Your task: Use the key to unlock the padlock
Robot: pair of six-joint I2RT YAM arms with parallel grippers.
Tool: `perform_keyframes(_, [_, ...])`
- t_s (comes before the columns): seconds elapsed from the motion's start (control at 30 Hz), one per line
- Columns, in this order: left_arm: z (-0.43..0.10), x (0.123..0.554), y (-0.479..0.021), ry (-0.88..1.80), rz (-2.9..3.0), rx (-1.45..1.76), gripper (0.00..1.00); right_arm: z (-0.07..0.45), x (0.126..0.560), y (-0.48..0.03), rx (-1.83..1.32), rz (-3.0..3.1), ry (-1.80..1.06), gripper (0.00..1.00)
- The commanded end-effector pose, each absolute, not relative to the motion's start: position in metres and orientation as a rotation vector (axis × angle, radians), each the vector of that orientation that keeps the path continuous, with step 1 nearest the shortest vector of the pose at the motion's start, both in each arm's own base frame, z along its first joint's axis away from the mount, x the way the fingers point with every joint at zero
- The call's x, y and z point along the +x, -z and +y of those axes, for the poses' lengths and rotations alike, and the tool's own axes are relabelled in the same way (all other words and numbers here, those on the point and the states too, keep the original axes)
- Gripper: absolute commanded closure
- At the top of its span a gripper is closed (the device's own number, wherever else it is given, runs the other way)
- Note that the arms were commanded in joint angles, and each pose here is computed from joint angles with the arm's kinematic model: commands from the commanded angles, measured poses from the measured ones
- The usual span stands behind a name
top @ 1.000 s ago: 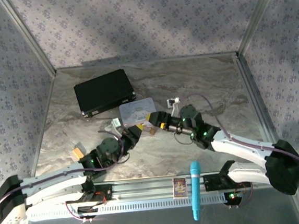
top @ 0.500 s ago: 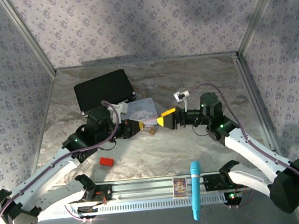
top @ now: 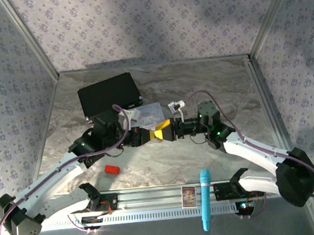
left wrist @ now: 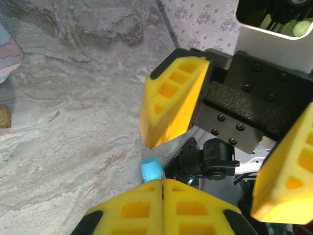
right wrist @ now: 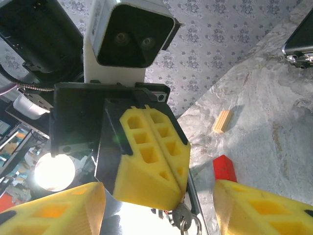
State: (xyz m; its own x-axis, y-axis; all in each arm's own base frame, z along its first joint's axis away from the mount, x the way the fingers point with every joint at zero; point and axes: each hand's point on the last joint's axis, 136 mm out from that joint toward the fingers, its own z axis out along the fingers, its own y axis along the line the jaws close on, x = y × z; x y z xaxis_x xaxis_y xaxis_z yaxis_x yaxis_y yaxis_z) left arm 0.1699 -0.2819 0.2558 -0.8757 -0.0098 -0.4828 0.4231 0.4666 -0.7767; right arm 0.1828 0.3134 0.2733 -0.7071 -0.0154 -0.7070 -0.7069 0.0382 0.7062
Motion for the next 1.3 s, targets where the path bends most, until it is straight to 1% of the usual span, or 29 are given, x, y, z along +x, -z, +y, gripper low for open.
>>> perform_keyframes(0.0, [-0.287, 0.173, -0.284, 1.467, 2.197, 0.351, 1.00, 0.317, 0.179, -0.280, -0.737, 1.736, -1.767, 0.44])
perform_keyframes(0.1, [-0.288, 0.173, -0.286, 1.476, 2.183, 0.354, 1.00, 0.316, 0.179, -0.278, -0.724, 1.738, -1.784, 0.48])
perform_keyframes(0.37, [-0.288, 0.173, -0.286, 1.476, 2.179, 0.354, 1.00, 0.310, 0.175, -0.273, -0.704, 1.733, -1.818, 0.63])
perform_keyframes(0.47, [-0.287, 0.173, -0.286, 1.473, 2.180, 0.356, 1.00, 0.309, 0.176, -0.273, -0.694, 1.735, -1.825, 0.67])
perform_keyframes(0.57, [-0.287, 0.173, -0.286, 1.472, 2.179, 0.355, 1.00, 0.308, 0.175, -0.275, -0.695, 1.724, -1.831, 0.74])
perform_keyframes(0.7, [-0.288, 0.173, -0.285, 1.480, 2.184, 0.350, 1.00, 0.307, 0.177, -0.276, -0.681, 1.715, -1.824, 0.77])
perform_keyframes(0.77, [-0.287, 0.173, -0.284, 1.482, 2.185, 0.342, 1.00, 0.308, 0.176, -0.277, -0.690, 1.711, -1.829, 0.82])
perform_keyframes(1.0, [-0.285, 0.173, -0.284, 1.476, 2.176, 0.332, 1.00, 0.311, 0.174, -0.276, -0.704, 1.714, -1.836, 0.87])
perform_keyframes(1.07, [-0.286, 0.174, -0.282, 1.472, 2.180, 0.331, 1.00, 0.310, 0.173, -0.275, -0.706, 1.714, -1.834, 1.00])
perform_keyframes(1.2, [-0.284, 0.176, -0.277, 1.442, 2.197, 0.322, 1.00, 0.308, 0.175, -0.273, -0.689, 1.720, -1.825, 1.00])
perform_keyframes(1.23, [-0.282, 0.179, -0.274, 1.412, 2.210, 0.306, 0.99, 0.307, 0.177, -0.272, -0.677, 1.727, -1.815, 1.00])
perform_keyframes(1.27, [-0.278, 0.183, -0.271, 1.368, 2.221, 0.281, 0.82, 0.305, 0.179, -0.268, -0.661, 1.743, -1.801, 1.00])
